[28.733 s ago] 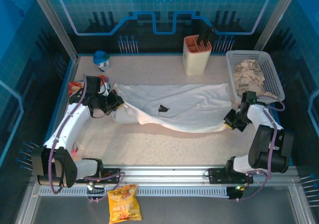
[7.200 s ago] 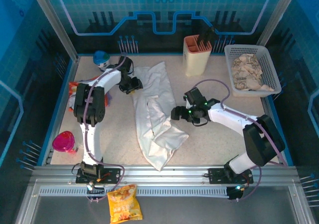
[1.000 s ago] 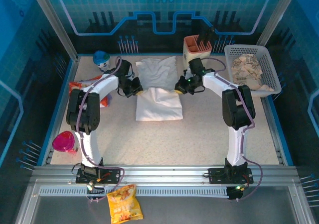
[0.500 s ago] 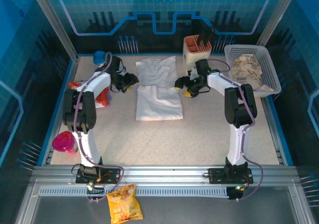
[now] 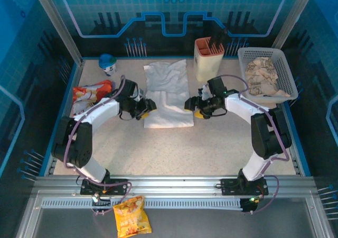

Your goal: Fold and stack the t-shirts

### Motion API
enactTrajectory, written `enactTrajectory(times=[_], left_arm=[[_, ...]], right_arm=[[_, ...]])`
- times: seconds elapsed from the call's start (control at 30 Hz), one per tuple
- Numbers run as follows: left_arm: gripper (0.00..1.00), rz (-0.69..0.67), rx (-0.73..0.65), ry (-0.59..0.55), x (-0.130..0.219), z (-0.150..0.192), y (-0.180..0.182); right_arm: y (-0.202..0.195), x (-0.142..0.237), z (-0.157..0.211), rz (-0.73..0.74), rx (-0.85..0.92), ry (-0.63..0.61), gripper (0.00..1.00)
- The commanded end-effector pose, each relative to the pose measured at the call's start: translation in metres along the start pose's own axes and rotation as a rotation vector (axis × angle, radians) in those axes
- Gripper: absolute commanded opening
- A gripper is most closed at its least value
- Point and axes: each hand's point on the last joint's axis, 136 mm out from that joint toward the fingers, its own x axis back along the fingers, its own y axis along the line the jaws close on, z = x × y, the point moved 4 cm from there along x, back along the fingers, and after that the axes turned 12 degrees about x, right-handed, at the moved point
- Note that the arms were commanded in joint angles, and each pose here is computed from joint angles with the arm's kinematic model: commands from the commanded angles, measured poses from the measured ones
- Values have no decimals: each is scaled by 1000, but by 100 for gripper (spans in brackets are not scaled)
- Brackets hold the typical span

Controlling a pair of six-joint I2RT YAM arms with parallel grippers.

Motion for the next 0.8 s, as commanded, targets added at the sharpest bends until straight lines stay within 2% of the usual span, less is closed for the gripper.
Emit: enactTrajectory(times=[0.0, 0.13, 0.23, 0.47, 0.6, 0.77], left_arm=[[58, -79, -37, -18, 12, 14, 26], [63, -111, -45, -21, 9, 25, 51], [64, -87, -31, -5, -2, 28, 58], [64, -90, -21, 16, -29, 14, 64], [62, -47, -5, 22, -39, 8, 60], [54, -19, 15, 5, -47, 0, 58]], right_arm=[[-12, -1, 20, 42, -28, 23, 78], [-19, -9, 30, 94, -5, 56, 78], [-23, -20, 34, 67, -29, 72, 77], [-22, -38, 33, 65, -35, 91, 74], [-21, -41, 31, 55, -47, 85, 71], [-21, -46, 28, 49, -56, 82, 65]])
